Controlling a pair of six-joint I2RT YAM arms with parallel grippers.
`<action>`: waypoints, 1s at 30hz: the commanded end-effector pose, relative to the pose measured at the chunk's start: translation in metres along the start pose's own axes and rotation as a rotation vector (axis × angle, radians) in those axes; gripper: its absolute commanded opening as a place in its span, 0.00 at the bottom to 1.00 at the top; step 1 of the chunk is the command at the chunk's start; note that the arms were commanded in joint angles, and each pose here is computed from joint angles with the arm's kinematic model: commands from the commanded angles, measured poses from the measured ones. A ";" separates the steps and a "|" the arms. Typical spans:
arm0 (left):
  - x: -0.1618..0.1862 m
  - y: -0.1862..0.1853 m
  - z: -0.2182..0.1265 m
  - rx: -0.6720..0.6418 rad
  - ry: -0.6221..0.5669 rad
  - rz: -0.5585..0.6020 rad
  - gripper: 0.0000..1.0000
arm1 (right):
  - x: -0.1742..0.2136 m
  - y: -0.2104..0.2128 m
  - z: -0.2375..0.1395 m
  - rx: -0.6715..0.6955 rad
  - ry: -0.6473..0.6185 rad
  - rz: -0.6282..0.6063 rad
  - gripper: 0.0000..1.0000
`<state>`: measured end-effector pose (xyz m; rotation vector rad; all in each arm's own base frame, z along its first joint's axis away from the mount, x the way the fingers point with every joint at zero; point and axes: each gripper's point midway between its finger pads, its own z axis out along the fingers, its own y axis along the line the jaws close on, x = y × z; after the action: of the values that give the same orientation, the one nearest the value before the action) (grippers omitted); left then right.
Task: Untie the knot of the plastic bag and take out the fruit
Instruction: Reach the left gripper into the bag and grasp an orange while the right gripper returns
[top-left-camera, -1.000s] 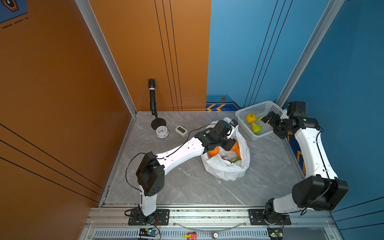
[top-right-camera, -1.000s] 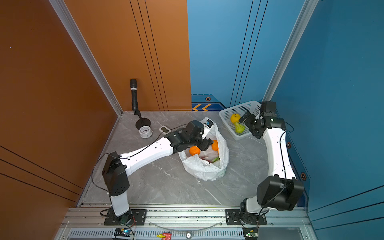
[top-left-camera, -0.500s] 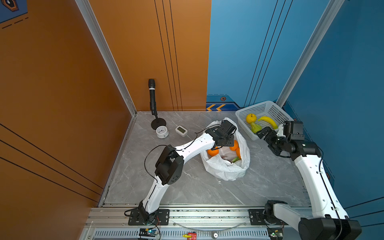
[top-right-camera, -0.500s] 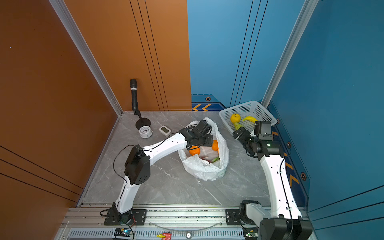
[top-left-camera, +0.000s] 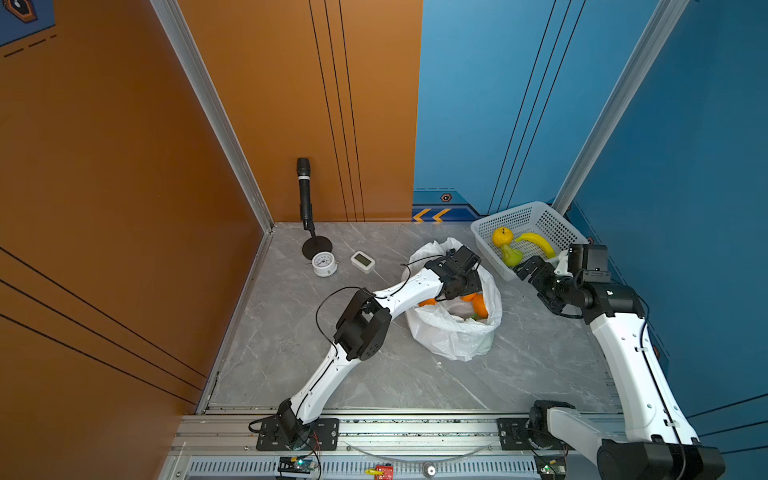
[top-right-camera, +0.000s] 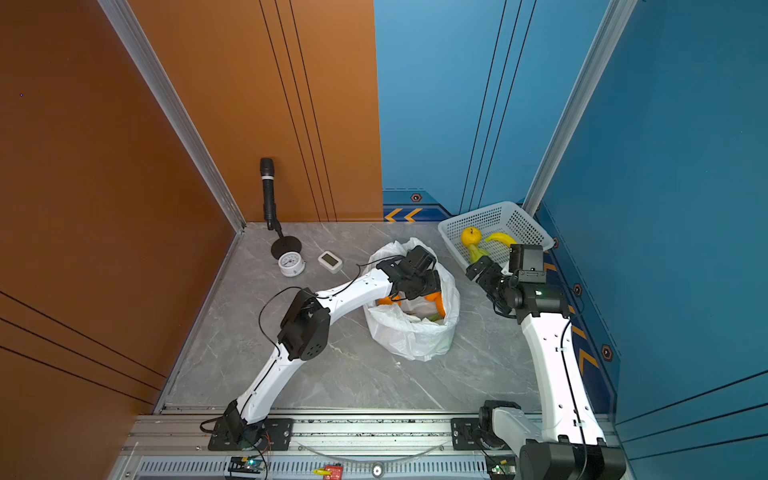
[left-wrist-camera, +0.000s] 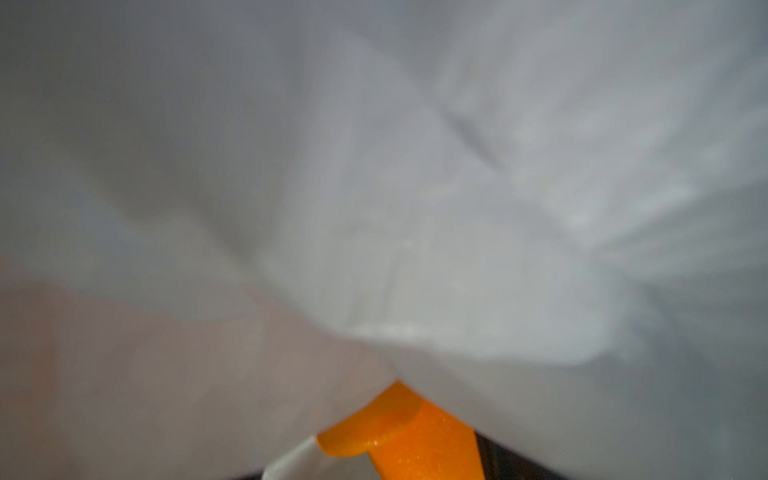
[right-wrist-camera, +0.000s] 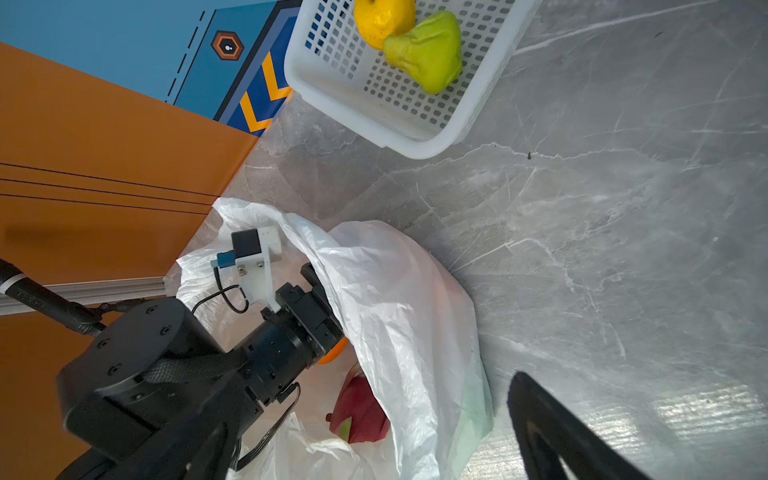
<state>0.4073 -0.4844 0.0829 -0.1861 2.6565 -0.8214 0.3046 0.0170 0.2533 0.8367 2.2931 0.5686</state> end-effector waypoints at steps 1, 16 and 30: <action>-0.006 0.008 0.006 -0.033 0.006 -0.021 0.80 | 0.006 -0.008 -0.003 0.028 0.005 -0.016 1.00; -0.010 0.042 0.008 -0.176 0.014 0.036 0.48 | 0.009 -0.008 -0.001 0.030 0.021 -0.007 1.00; -0.011 0.031 -0.025 -0.148 0.019 0.069 0.30 | 0.042 0.013 0.021 -0.061 0.153 -0.034 1.00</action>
<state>0.4127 -0.4586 0.0669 -0.1391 2.7215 -0.6406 0.2966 0.0482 0.2346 0.7633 2.3882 0.6601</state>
